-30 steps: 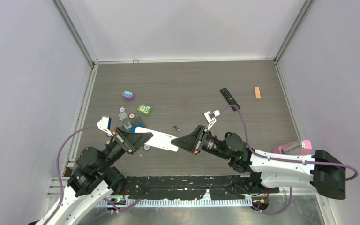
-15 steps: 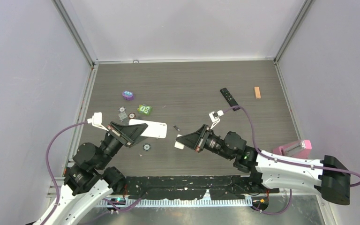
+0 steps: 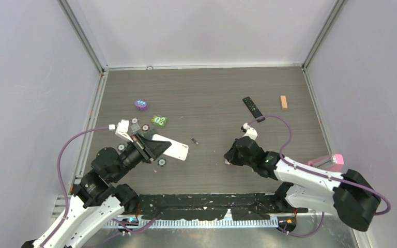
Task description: Load the batteries into the remote control
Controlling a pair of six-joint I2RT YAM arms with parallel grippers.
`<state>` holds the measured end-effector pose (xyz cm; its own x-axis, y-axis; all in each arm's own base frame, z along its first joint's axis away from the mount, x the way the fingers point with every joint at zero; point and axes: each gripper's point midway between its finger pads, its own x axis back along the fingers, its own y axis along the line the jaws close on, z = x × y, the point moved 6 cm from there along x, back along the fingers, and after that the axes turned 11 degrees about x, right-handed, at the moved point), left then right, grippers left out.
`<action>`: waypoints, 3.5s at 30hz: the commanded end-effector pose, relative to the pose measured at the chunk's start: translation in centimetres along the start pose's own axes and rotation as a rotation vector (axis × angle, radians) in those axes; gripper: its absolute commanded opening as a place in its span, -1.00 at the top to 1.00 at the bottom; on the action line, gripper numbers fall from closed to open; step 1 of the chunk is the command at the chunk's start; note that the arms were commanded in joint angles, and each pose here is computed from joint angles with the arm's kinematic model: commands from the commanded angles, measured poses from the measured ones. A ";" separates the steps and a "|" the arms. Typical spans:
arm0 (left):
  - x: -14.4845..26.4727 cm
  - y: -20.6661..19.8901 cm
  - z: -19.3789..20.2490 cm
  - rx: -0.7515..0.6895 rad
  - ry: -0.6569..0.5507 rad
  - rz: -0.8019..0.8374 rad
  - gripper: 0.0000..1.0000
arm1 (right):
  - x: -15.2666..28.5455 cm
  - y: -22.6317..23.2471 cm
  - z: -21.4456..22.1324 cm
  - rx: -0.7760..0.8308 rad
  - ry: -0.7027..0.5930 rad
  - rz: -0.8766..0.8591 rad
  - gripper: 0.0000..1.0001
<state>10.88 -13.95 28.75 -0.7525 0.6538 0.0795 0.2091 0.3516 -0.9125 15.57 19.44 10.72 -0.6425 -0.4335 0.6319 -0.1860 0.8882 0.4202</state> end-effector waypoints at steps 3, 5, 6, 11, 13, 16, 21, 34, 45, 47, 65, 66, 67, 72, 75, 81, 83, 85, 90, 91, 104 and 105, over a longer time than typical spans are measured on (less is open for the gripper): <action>-0.2 -0.6 1.0 -0.013 0.085 0.075 1.00 | -1.9 -2.4 1.4 0.091 0.112 0.011 0.86; -0.4 -0.4 1.2 -0.007 0.096 0.075 1.00 | -2.3 -2.9 1.9 0.072 0.138 0.000 0.83; -0.5 -0.4 1.3 -0.006 0.102 0.076 1.00 | -2.4 -3.1 2.1 0.064 0.146 0.004 0.80; -0.6 -0.3 1.5 -0.010 0.115 0.077 1.00 | -2.6 -4.4 2.2 0.055 0.173 0.083 0.23; -0.6 -0.3 1.5 -0.014 0.114 0.078 1.00 | -2.2 -4.9 1.8 0.070 0.170 0.138 -0.12; -0.6 -0.2 1.5 -0.017 0.117 0.068 1.00 | -1.3 -5.4 0.5 0.113 0.143 0.221 -0.39; -0.5 -0.1 1.3 -0.031 0.107 0.051 1.00 | 0.0 -5.2 -1.8 0.184 0.092 0.270 -0.46; 0.4 0.9 -0.7 -0.130 -0.020 -0.073 1.00 | -4.8 4.0 -7.8 0.556 0.104 -0.153 -0.26; 1.3 -0.1 -1.4 -0.283 -0.007 -0.065 1.00 | -11.8 9.0 -7.3 0.724 0.203 -0.236 -0.08; 1.4 -0.2 -1.4 -0.286 -0.005 -0.057 1.00 | -12.4 9.2 -7.1 0.725 0.209 -0.233 -0.04; 1.9 0.2 -1.5 -0.250 -0.028 -0.082 1.00 | -14.3 8.9 -5.2 0.785 0.291 -0.153 0.56; 1.9 0.2 -1.5 -0.250 -0.028 -0.083 1.00 | -14.3 8.8 -5.1 0.787 0.297 -0.151 0.54; 1.9 0.3 -1.5 -0.249 -0.027 -0.084 1.00 | -14.4 8.7 -4.9 0.791 0.302 -0.147 0.50; 1.9 0.4 -1.4 -0.243 -0.025 -0.088 1.00 | -14.9 8.4 -4.5 0.799 0.330 -0.131 0.49; 1.9 0.4 -1.4 -0.240 -0.026 -0.088 1.00 | -15.0 8.3 -4.4 0.799 0.335 -0.118 0.60; 1.6 0.5 -1.3 -0.213 -0.034 -0.071 1.00 | -13.3 9.0 -5.2 0.719 0.290 -0.142 0.83; 1.0 0.3 -1.1 -0.198 -0.033 -0.037 1.00 | -12.3 9.4 -5.8 0.664 0.238 -0.173 0.84; 0.2 0.1 -0.8 -0.178 -0.023 -0.011 1.00 | -11.1 8.3 -4.8 0.582 0.235 -0.185 0.85; -2.0 0.3 0.5 -0.124 0.058 0.027 1.00 | -5.7 8.1 -5.6 0.344 0.124 -0.224 0.87; -2.5 0.3 0.7 -0.107 0.073 0.037 1.00 | -4.9 7.4 -4.7 0.285 0.135 -0.212 0.88; -7.5 2.9 2.6 0.131 0.060 0.024 1.00 | 8.3 8.4 -5.6 -0.093 -0.035 -0.409 0.89; -7.8 3.1 2.6 0.128 0.043 0.012 1.00 | 8.8 8.8 -5.7 -0.112 -0.039 -0.421 0.89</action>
<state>14.51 -18.98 21.41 -0.6590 0.7157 0.2313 0.0814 0.3735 -0.9240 13.50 22.47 22.27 -0.5411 -0.7463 0.3877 -0.4496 0.6462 0.6167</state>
